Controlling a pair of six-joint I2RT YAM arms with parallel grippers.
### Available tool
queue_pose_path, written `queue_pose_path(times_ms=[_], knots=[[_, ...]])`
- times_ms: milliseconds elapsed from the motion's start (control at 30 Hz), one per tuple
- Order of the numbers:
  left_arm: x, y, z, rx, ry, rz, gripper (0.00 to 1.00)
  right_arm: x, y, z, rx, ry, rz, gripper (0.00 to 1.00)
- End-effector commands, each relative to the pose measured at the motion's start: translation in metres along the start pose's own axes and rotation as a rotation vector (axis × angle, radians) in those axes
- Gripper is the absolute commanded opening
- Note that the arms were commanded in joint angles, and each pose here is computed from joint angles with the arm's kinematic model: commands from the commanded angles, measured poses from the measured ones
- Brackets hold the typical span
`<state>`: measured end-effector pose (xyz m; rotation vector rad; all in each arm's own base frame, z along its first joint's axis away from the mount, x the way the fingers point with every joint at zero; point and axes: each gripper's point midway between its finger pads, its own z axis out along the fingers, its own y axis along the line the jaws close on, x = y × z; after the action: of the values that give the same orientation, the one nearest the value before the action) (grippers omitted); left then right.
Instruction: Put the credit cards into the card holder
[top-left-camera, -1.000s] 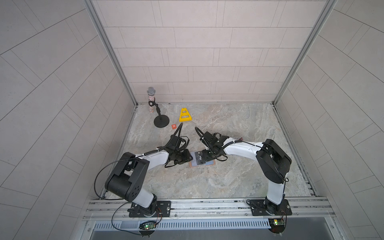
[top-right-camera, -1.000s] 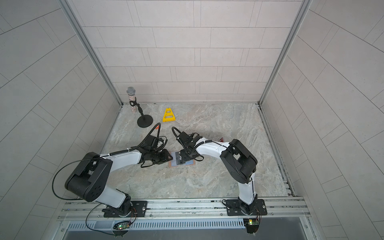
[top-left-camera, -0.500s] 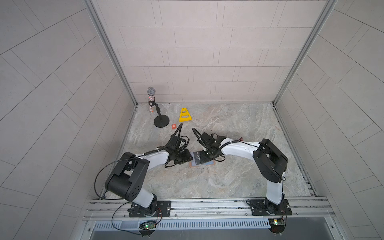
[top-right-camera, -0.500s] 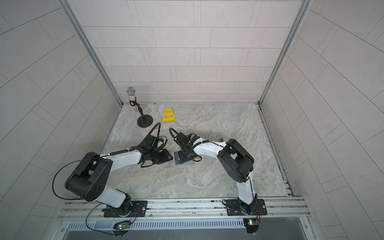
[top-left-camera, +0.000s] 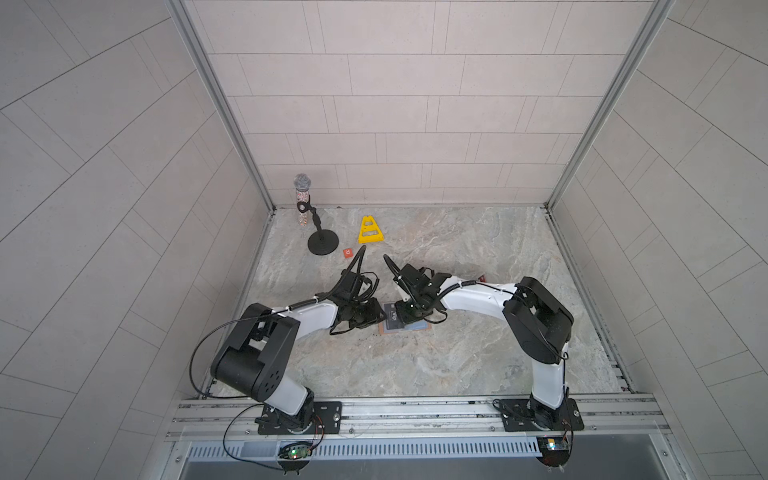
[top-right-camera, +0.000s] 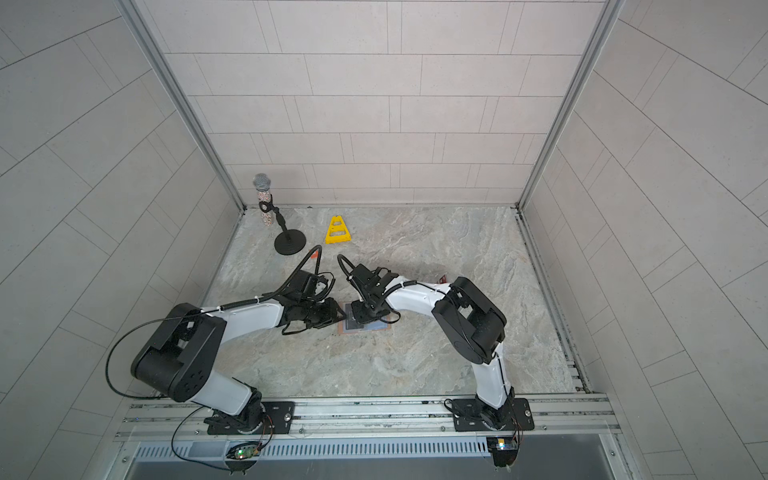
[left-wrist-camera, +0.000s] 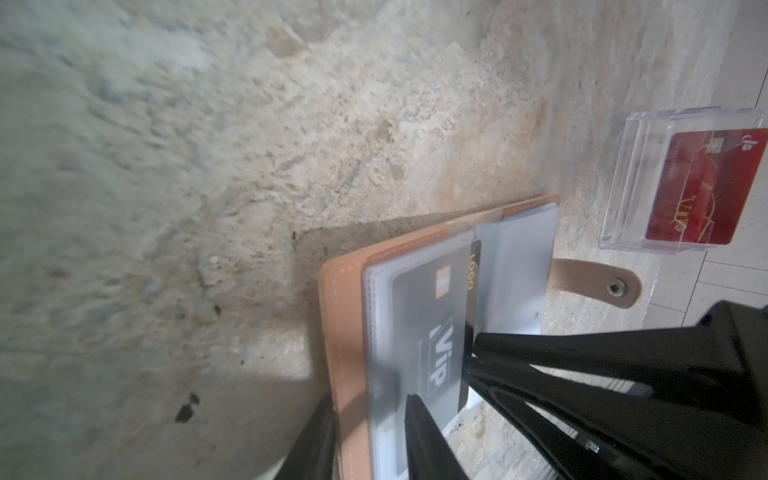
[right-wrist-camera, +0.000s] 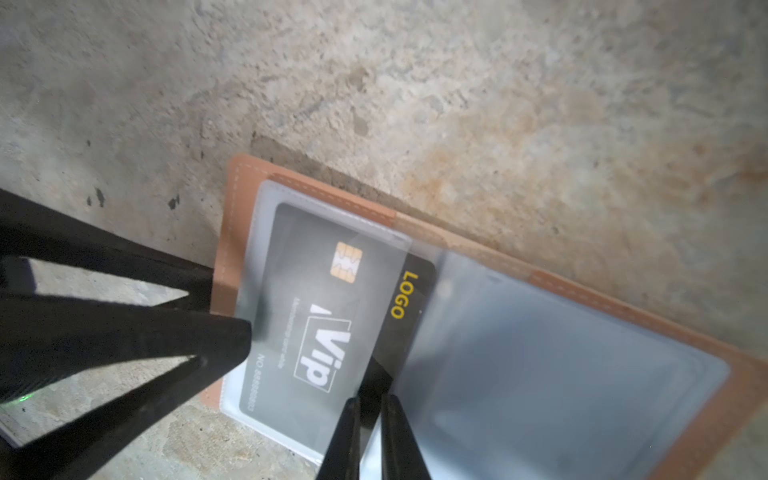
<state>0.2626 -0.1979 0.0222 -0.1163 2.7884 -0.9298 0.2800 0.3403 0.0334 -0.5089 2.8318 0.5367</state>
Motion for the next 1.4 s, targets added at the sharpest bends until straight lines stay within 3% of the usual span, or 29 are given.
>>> queue_pose_path(times_ms=[0,267,533,800,1067,1367], knots=[[0.013,0.011,0.006,-0.035,0.044,-0.017,0.35,0.008,0.002,0.01,-0.016,0.024,0.012,0.14],[0.013,0.01,0.006,-0.028,0.046,-0.014,0.35,0.005,0.01,0.006,-0.067,0.005,0.021,0.13],[0.009,0.009,-0.001,-0.043,0.019,0.003,0.38,-0.01,0.008,-0.03,-0.038,-0.101,-0.01,0.17],[0.006,0.011,-0.009,-0.076,-0.01,0.029,0.46,-0.017,-0.025,-0.066,0.135,-0.166,-0.032,0.38],[0.006,0.008,-0.007,-0.054,-0.004,0.037,0.54,-0.013,-0.078,-0.08,0.354,-0.15,-0.013,0.46],[0.008,0.003,0.0,-0.015,0.018,0.027,0.57,-0.003,-0.1,-0.07,0.397,-0.093,0.009,0.47]])
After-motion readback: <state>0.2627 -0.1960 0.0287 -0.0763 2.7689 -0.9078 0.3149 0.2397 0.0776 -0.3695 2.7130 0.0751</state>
